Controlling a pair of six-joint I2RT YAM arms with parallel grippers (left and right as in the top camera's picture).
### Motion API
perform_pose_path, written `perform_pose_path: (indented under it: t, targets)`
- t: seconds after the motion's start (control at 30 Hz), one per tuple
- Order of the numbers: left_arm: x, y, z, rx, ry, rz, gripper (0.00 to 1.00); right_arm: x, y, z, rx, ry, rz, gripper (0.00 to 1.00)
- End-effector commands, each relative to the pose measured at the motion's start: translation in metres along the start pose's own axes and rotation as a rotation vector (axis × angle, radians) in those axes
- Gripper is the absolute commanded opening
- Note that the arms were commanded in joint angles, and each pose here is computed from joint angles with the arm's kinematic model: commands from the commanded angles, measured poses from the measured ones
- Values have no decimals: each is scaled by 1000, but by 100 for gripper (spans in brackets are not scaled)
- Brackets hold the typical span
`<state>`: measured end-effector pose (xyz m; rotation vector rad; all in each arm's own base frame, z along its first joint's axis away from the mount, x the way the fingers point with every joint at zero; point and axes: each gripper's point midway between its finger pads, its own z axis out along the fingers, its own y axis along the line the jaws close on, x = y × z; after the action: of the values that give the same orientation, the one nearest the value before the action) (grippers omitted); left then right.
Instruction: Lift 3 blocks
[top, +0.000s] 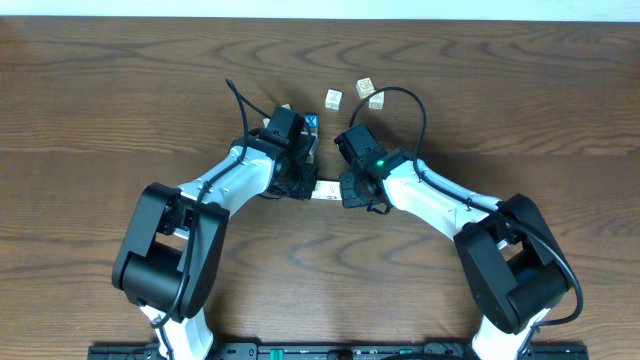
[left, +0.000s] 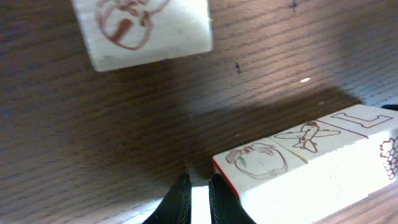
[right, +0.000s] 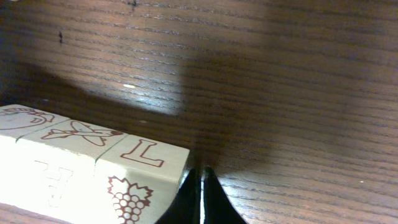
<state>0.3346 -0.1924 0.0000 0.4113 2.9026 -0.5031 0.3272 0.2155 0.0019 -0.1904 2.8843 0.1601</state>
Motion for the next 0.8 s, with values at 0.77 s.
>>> perform_pose_path:
  t: [0.77]
  targets:
    - [8,33,4,-89,36,-56,13,-18,-35,-2,86,-33,177,6]
